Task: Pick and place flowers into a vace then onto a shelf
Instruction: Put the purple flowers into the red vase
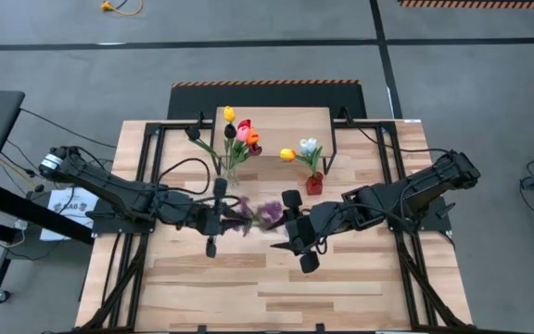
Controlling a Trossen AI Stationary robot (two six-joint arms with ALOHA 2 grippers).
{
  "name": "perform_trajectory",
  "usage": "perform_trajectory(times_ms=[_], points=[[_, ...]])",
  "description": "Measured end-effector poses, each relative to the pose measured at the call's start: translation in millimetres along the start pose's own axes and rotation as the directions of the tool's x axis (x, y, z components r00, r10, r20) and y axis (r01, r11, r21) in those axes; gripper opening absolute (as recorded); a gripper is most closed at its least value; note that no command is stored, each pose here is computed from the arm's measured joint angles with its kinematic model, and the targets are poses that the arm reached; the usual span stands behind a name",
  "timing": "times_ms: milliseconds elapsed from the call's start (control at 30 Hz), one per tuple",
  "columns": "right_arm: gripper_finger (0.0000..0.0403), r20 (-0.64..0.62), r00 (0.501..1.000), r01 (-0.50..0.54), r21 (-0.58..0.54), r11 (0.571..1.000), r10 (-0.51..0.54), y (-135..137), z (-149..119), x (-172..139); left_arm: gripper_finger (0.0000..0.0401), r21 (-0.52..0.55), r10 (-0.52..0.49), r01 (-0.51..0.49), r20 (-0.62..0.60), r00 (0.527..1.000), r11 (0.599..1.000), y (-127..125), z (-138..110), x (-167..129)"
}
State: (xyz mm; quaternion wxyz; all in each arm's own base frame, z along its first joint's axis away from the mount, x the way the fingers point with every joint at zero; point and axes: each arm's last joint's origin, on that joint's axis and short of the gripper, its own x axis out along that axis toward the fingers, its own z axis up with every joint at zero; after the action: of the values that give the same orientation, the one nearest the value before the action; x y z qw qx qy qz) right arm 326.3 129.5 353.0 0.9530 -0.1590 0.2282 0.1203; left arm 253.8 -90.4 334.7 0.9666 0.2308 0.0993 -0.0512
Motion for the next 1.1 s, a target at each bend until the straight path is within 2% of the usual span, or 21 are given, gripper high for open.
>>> perform_trajectory(times_ms=[100,200,333,500,567,633,733,900,1100], points=[[0.0191,0.027,1.0,-0.001,0.012,1.0,0.0,0,9,-6,0.0,0.139,0.109,-0.098,-0.069,0.992,0.985,1,-1,-8],[0.0199,0.056,0.998,0.003,0.058,0.998,-0.006,-4,18,-11,0.0,0.318,0.239,-0.185,-0.14,0.961,0.93,1,-3,-11],[0.0203,0.068,0.998,-0.003,0.137,0.991,-0.006,-5,22,-14,0.0001,0.533,0.365,-0.218,-0.187,0.912,0.818,1,-4,-13],[0.0198,0.059,0.998,-0.01,0.231,0.973,-0.004,-5,21,-14,0.0001,0.754,0.485,-0.163,-0.228,0.844,0.637,2,-4,-16],[0.0195,0.057,0.998,-0.011,0.281,0.96,-0.005,-7,21,-13,0.0001,0.814,0.512,-0.12,-0.236,0.826,0.568,1,-4,-17],[0.0193,0.056,0.998,-0.014,0.327,0.945,-0.005,-7,21,-13,0.0001,0.845,0.515,-0.093,-0.23,0.826,0.526,0,-3,-17],[0.019,0.052,0.999,-0.013,0.361,0.932,-0.006,-8,20,-13,0.0001,0.841,0.505,-0.124,-0.192,0.842,0.527,-5,4,-20],[0.0186,0.047,0.999,-0.016,0.369,0.929,-0.002,-7,20,-13,0.0001,0.807,0.474,-0.173,-0.145,0.868,0.565,-15,12,-24],[0.0182,0.042,0.999,-0.01,0.371,0.929,-0.006,-9,19,-13,0.0001,0.771,0.427,-0.186,-0.121,0.896,0.608,-27,15,-29]])
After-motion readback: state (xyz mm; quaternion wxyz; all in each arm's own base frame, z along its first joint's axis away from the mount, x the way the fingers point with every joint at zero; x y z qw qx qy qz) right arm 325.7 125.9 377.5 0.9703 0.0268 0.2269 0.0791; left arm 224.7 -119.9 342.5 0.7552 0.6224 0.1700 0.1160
